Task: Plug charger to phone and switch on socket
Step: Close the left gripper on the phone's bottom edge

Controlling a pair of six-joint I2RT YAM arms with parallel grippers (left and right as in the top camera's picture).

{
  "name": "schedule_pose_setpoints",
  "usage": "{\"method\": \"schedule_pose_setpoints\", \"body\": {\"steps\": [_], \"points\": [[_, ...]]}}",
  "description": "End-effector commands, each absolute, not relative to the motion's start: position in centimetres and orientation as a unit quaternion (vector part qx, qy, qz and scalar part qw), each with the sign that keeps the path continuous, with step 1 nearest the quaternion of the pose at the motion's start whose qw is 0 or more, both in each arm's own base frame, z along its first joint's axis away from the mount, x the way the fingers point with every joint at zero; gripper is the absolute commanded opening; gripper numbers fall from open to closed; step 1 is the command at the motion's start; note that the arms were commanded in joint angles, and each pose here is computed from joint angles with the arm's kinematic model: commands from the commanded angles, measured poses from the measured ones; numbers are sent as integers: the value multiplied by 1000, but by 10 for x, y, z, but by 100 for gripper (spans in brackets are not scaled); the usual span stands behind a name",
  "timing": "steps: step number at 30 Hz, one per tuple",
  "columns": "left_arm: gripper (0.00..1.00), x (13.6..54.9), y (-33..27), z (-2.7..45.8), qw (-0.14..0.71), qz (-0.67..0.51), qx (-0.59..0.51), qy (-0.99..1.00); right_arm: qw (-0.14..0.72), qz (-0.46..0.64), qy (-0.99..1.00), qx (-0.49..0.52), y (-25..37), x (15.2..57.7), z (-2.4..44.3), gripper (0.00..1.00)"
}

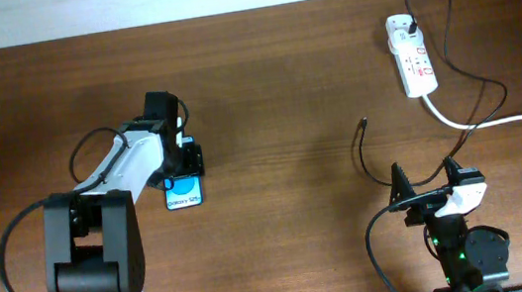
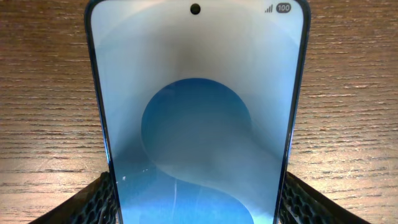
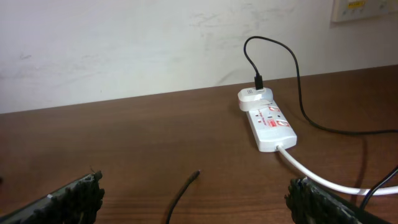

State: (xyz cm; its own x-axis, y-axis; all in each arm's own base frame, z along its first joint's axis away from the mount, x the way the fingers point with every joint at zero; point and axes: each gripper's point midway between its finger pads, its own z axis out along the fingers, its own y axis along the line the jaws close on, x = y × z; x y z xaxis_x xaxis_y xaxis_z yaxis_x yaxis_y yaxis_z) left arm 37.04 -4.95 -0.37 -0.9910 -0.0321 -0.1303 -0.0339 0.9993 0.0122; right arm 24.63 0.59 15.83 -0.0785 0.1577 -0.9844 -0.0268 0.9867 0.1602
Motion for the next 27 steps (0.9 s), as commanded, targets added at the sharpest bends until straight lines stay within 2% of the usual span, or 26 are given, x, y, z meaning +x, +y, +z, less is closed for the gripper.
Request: {"method": "schedule_pose_setpoints", "body": {"steps": [1,2,4,6,7,22,24,27], "points": [[68,332,-42,-46,-13,21,-20,999,676,69,732,44,6,246,156,98],[68,332,-42,-46,-13,21,-20,999,676,69,732,44,6,246,156,98],[76,332,-42,-46,-13,21,-20,999,676,69,732,44,6,246,156,98],[96,332,-42,-46,-12,21,-20,999,676,69,732,44,6,246,156,98],[99,332,-42,-46,-12,21,-20,1000,676,69,732,44,6,246,156,98],[99,329,-49,-46,-20,1,-20,1000,676,69,732,44,6,246,156,98],[91,329,-49,-46,-19,1,-20,1000,676,69,732,44,6,246,156,98],[89,329,-49,-46,-20,1,-20,1000,676,69,732,44,6,246,156,98]]}}
